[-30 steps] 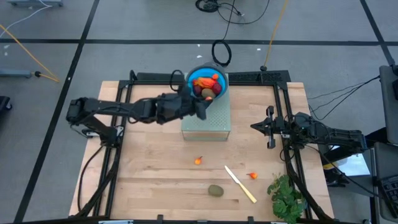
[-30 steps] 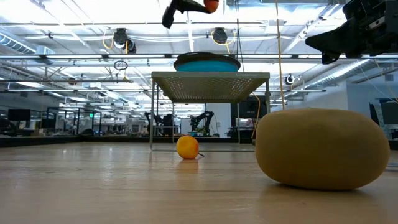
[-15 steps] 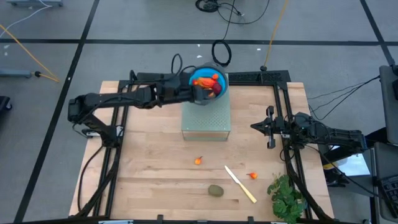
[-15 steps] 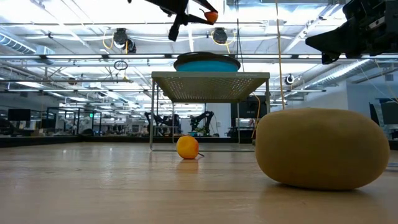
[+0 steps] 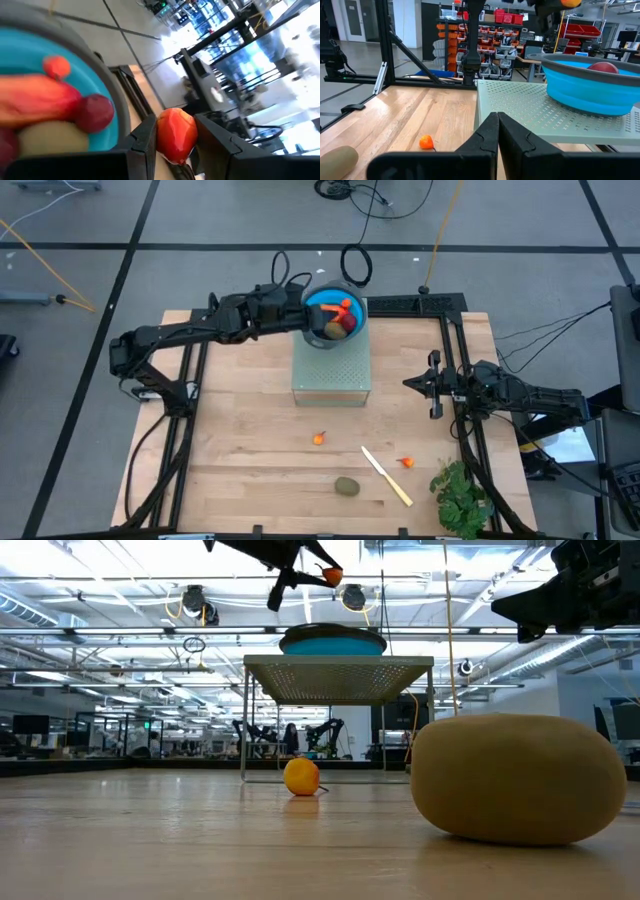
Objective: Pick & Place Fruit
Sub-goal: Put the peach into the blue strainer bowl on the shelf
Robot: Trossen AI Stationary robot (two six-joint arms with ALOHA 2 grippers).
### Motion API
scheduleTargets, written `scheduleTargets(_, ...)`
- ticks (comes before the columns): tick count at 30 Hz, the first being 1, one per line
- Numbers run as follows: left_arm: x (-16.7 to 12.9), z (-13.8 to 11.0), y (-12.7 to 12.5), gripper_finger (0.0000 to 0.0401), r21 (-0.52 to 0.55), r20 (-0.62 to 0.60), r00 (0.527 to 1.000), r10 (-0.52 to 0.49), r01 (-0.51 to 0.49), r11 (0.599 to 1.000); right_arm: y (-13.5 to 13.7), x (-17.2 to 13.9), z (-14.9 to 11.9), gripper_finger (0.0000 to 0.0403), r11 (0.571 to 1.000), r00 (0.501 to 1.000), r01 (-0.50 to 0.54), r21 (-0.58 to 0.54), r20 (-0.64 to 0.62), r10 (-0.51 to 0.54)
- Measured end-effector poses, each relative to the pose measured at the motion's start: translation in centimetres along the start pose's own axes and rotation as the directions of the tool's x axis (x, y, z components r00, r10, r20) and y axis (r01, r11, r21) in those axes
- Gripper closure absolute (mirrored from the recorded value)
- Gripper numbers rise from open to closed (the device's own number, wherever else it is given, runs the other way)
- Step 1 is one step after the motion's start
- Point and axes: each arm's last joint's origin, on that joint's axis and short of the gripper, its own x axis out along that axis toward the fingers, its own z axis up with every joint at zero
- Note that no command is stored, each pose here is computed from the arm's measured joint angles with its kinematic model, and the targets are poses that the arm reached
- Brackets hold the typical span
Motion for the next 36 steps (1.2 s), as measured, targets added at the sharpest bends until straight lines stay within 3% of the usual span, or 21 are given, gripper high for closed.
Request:
scheduleTargets(6,-0.9,1.8,-1.1,0.0293,0.109,0.015,0.994,0.108,-0.109,0.988,0.0,0.0,0.0,0.0403,1.0,1.0,0.0,0.0,0.0,0.0)
scheduleTargets(12,-1.7,3.2,-1.7,0.0293,0.14,0.041,0.985,0.165,-0.169,0.975,0.0,0.0,0.0,0.0403,1.0,1.0,0.001,0.0,0.0,-0.001)
scheduleTargets(23,-1.6,3.3,-1.3,0.0293,0.209,0.05,0.978,0.203,-0.209,0.955,0.0,0.0,0.0,0.0403,1.0,1.0,0.001,0.003,0.0,-0.001)
scheduleTargets(30,-0.8,2.9,-0.6,0.0293,0.345,0.041,0.966,0.257,-0.255,0.903,0.0,0.0,0.0,0.0403,1.0,1.0,0.0,0.003,0.0,0.0)
scheduleTargets(36,0.2,2.4,0.1,0.0293,0.509,0.025,0.959,0.282,-0.255,0.822,0.0,0.0,0.0,0.0403,1.0,1.0,0.0,0.004,0.001,0.0)
